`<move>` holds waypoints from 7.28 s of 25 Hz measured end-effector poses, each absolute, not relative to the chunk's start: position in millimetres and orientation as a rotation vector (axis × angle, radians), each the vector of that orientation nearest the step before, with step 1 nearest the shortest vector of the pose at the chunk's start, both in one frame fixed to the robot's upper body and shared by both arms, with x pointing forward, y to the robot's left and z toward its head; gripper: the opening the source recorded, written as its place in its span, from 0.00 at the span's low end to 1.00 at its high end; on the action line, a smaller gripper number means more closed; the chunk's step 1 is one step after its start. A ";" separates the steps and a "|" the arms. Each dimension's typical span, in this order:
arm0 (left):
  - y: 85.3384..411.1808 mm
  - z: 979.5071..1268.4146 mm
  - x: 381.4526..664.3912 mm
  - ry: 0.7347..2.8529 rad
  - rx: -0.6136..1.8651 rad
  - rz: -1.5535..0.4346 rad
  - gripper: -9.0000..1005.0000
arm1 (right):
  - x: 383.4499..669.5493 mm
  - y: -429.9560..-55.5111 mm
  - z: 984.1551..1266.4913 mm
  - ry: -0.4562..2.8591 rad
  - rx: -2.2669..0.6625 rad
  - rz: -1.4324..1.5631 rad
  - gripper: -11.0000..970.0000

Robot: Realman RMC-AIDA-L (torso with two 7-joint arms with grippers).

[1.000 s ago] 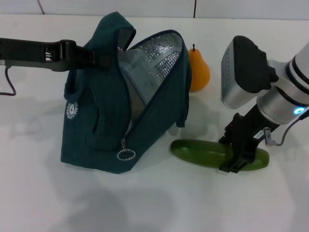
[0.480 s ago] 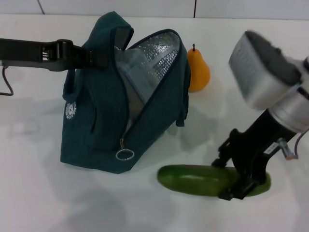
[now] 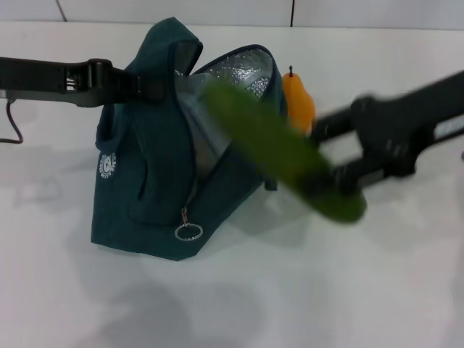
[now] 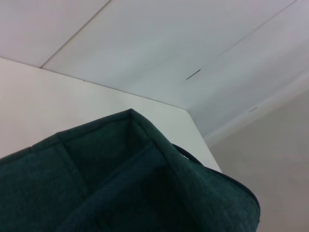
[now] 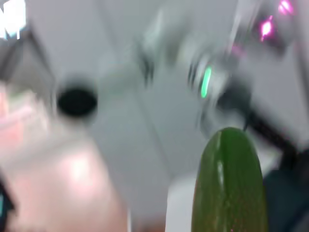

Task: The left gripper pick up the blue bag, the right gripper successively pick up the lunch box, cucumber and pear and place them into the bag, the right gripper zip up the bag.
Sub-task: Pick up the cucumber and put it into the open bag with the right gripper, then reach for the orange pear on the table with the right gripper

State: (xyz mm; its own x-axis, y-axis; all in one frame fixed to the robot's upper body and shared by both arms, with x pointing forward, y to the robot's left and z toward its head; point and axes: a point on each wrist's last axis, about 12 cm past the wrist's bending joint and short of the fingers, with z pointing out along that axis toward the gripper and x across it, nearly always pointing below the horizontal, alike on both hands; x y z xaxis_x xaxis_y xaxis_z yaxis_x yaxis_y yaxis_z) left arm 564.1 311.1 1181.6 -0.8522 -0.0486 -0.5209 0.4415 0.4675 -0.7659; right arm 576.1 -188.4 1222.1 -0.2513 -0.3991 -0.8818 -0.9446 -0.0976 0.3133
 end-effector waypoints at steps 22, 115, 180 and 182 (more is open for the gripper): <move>304.1 1181.8 566.0 2.240 0.346 -1.385 0.07 | 598.4 -165.1 1167.6 1.379 -0.871 1.405 0.69; 293.5 1184.4 570.5 2.177 0.359 -1.420 0.09 | 634.9 -169.9 1100.2 1.667 -0.876 0.570 0.78; 289.3 1174.2 569.1 2.161 0.337 -1.484 0.10 | 635.3 -171.7 1103.6 1.625 -0.889 0.497 0.01; 289.3 1174.1 569.0 2.161 0.337 -1.485 0.10 | 633.2 -173.1 1104.7 1.614 -0.884 0.500 0.01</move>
State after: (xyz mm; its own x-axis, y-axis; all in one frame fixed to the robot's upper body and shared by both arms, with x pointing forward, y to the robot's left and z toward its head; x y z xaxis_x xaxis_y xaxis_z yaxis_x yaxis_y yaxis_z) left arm 569.0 289.3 1174.1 -0.8480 -0.0723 -0.5250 0.4641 0.3771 -0.8015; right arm 633.2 -173.1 1104.7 -0.0444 -0.2738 -0.9608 -0.7693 0.6229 -0.1420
